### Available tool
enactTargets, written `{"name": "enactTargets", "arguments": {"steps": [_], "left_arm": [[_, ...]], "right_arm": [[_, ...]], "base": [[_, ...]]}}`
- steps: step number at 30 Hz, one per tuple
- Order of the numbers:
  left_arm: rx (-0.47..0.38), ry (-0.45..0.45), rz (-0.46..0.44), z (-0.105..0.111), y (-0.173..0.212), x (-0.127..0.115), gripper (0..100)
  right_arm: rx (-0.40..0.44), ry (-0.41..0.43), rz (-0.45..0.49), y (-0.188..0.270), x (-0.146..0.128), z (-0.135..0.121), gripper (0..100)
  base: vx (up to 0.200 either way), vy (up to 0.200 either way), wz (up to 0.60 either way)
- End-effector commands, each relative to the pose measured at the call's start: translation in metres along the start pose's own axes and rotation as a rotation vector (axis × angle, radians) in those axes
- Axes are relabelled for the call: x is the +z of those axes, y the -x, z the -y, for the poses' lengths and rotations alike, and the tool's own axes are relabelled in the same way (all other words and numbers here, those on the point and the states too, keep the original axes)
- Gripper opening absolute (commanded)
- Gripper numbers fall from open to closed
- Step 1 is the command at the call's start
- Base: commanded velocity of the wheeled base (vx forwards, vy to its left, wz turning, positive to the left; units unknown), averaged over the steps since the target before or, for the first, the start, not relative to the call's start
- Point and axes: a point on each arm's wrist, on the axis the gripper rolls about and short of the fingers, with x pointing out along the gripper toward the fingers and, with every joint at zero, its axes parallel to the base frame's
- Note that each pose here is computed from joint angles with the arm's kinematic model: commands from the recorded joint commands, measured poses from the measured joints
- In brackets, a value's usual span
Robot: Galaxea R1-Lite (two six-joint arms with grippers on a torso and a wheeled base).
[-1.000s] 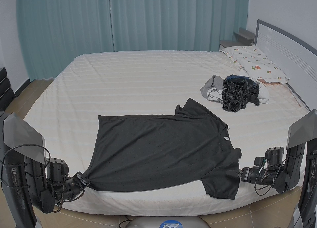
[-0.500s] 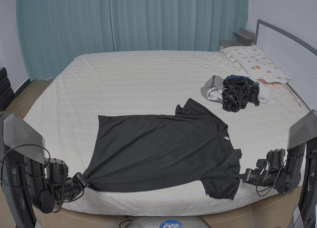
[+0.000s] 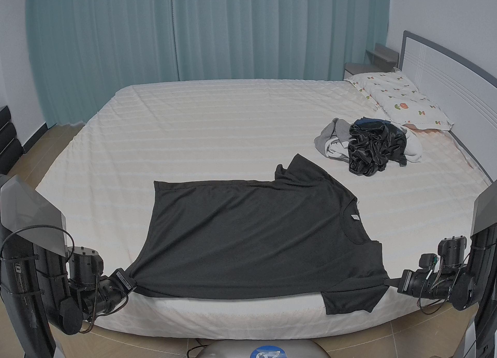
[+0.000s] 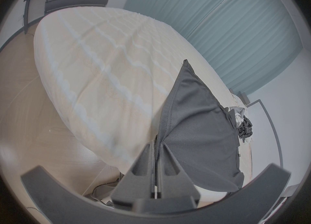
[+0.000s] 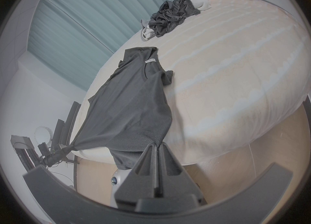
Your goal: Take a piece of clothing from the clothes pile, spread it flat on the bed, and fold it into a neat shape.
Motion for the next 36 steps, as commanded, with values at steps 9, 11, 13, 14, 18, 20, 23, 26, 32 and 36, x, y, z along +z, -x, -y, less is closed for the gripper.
{"name": "enactTargets", "arguments": {"steps": [9,11,13,14,18,20,23,26,32,36], "left_arm": [[0.010,-0.056,0.006,0.000,0.007,-0.001,0],[0.018,-0.066,-0.006,0.000,0.007,-0.003,0],[0.021,-0.071,-0.007,0.000,0.007,-0.004,0],[0.031,-0.082,-0.012,-0.001,0.008,-0.004,0],[0.093,-0.126,-0.028,-0.004,0.009,-0.008,0],[0.093,-0.138,-0.036,-0.003,0.009,-0.010,0],[0.098,-0.150,-0.055,-0.002,0.010,-0.014,0],[0.114,-0.164,-0.080,-0.002,0.014,-0.016,0],[0.142,-0.222,-0.156,0.002,0.034,-0.022,0],[0.170,-0.272,-0.198,0.000,0.042,-0.025,0]], "right_arm": [[-0.011,0.052,-0.042,0.037,-0.004,-0.016,0],[-0.022,0.070,-0.070,0.042,-0.007,-0.015,0],[-0.026,0.075,-0.076,0.043,-0.008,-0.016,0],[-0.036,0.075,-0.079,0.046,-0.008,-0.014,0],[-0.052,0.087,-0.108,0.053,-0.012,-0.014,0],[-0.055,0.098,-0.122,0.058,-0.014,-0.015,0],[-0.063,0.110,-0.157,0.063,-0.019,-0.015,0],[-0.067,0.122,-0.183,0.065,-0.022,-0.015,0],[-0.073,0.143,-0.195,0.070,-0.024,-0.016,0],[-0.078,0.161,-0.215,0.073,-0.027,-0.016,0]], "base": [[0.000,0.000,0.00],[0.000,0.000,0.00],[0.000,0.000,0.00],[0.000,0.000,0.00],[0.000,0.000,0.00],[0.000,0.000,0.00],[0.000,0.000,0.00],[0.000,0.000,0.00],[0.000,0.000,0.00],[0.000,0.000,0.00]]}}
